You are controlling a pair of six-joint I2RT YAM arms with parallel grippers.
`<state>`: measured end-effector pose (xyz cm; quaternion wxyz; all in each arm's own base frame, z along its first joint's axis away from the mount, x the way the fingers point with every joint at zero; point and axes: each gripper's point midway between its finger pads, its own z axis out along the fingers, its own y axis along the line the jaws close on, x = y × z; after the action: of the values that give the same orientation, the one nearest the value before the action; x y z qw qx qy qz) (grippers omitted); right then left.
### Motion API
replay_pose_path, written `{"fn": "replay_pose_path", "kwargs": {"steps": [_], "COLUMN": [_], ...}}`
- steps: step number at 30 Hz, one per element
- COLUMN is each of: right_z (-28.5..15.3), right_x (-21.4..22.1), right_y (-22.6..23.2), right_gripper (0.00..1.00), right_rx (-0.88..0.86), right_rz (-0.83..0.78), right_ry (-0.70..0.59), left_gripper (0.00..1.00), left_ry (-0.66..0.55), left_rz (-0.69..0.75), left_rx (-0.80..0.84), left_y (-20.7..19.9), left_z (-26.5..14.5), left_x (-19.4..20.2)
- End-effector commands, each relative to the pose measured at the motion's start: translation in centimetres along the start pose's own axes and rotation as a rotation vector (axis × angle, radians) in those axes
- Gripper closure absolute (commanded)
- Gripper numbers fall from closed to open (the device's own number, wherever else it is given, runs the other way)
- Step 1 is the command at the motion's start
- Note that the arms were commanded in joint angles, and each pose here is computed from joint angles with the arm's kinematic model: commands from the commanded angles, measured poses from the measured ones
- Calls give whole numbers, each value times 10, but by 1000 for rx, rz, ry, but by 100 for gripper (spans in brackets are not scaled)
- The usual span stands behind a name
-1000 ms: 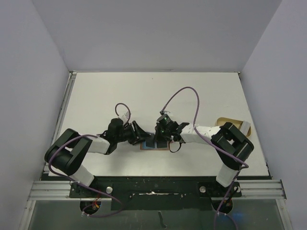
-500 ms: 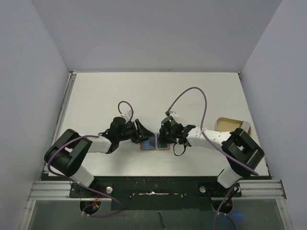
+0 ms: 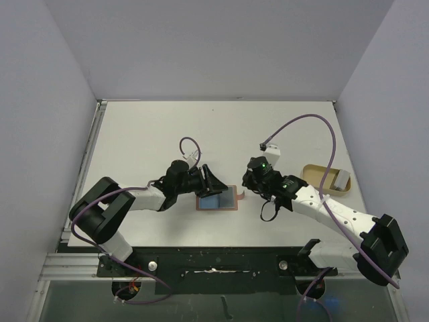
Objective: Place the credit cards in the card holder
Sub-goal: Turn over the card slot in the card holder, then pick up the credit card from the storage box.
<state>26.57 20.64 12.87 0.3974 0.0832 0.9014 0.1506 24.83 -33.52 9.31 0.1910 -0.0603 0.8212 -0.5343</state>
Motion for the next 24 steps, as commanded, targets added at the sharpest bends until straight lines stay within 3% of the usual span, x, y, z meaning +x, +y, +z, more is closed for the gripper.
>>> {"fn": "replay_pose_path", "kwargs": {"steps": [1, 7, 14, 24], "right_z": [0, 9, 5, -17], "right_x": [-30, -75, -118, -125], "right_y": [-31, -86, -179, -292], "right_gripper": [75, 72, 65, 49], "right_rx": [129, 303, 593, 972], "right_rz": [-19, -36, -16, 39], "right_ry": [-66, -80, -33, 62], "left_gripper": [56, 52, 31, 29], "left_ry": [-57, -70, -100, -52], "left_rz": [61, 116, 232, 312], "left_rx": [9, -86, -192, -251], "left_y": [-9, 3, 6, 2], "left_z": [-6, -26, -59, -87], "left_x": [-17, -23, -34, -31]}}
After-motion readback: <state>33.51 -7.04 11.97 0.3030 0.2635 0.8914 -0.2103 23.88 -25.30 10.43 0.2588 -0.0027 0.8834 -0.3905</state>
